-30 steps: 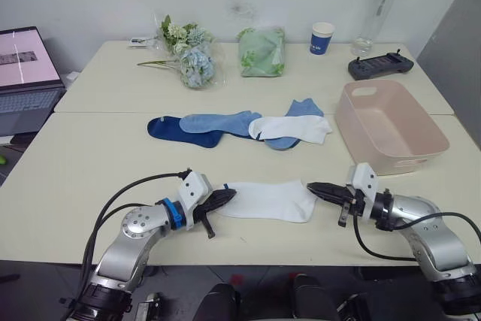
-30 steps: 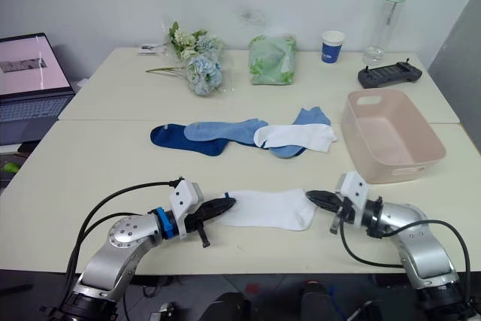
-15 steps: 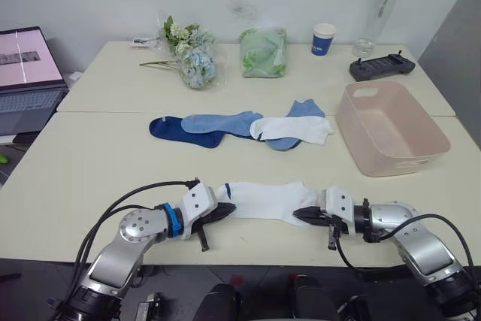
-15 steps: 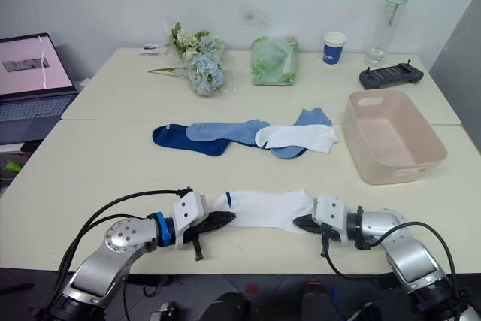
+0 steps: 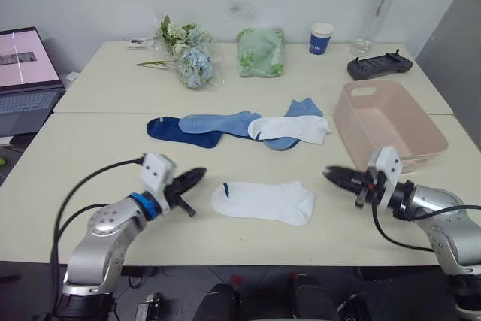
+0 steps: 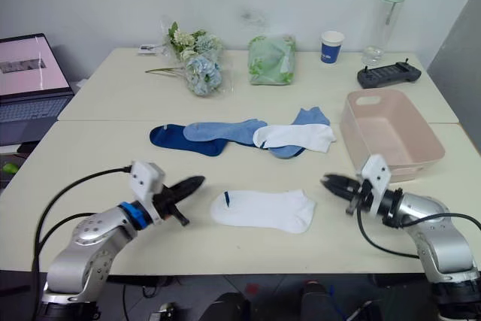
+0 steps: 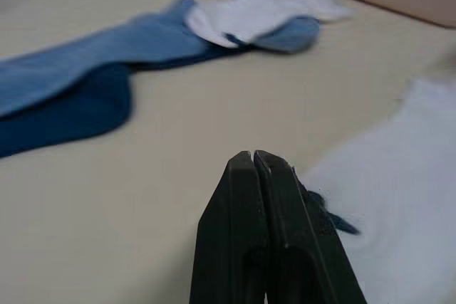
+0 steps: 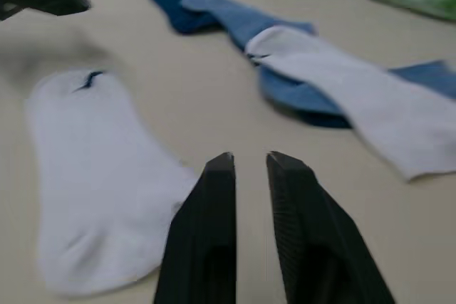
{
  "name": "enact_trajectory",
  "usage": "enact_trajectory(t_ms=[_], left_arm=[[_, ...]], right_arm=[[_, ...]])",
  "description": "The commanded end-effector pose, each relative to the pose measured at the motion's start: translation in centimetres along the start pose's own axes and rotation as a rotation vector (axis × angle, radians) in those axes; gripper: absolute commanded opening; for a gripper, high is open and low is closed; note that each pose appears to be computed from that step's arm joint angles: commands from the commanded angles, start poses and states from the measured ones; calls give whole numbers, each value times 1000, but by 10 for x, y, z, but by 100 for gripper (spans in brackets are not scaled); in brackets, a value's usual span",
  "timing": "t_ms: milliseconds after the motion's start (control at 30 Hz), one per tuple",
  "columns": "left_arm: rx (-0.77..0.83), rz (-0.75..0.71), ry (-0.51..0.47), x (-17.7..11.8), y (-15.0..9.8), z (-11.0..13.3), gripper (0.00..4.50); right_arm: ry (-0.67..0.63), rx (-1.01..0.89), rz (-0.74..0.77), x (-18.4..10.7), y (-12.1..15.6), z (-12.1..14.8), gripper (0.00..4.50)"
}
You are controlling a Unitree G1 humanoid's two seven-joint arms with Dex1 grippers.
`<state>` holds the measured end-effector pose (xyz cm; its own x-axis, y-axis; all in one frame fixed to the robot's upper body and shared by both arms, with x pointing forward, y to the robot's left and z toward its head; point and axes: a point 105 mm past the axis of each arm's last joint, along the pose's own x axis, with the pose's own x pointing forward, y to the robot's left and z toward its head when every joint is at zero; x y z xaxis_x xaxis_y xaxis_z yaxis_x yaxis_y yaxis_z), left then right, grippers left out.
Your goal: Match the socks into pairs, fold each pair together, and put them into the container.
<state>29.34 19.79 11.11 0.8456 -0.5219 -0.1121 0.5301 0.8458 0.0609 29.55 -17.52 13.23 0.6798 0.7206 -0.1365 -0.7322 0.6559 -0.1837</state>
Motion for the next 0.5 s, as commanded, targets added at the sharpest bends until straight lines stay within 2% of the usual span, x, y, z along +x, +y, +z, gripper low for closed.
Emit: enact_trajectory(t_ms=[33, 267, 367, 500], left_arm=[[-12, 126, -17, -11, 19, -4, 126], [-8, 192, 4, -20, 21, -21, 349], [9, 183, 13, -21, 20, -22, 442], [34, 192, 11, -21, 22, -19, 449]], right_arm=[[-4, -39, -122, 5, -14, -1, 201], [49, -55, -215, 18, -16, -29, 446], [67, -62, -211, 20, -16, -32, 450], [83, -62, -179, 24, -13, -33, 450]])
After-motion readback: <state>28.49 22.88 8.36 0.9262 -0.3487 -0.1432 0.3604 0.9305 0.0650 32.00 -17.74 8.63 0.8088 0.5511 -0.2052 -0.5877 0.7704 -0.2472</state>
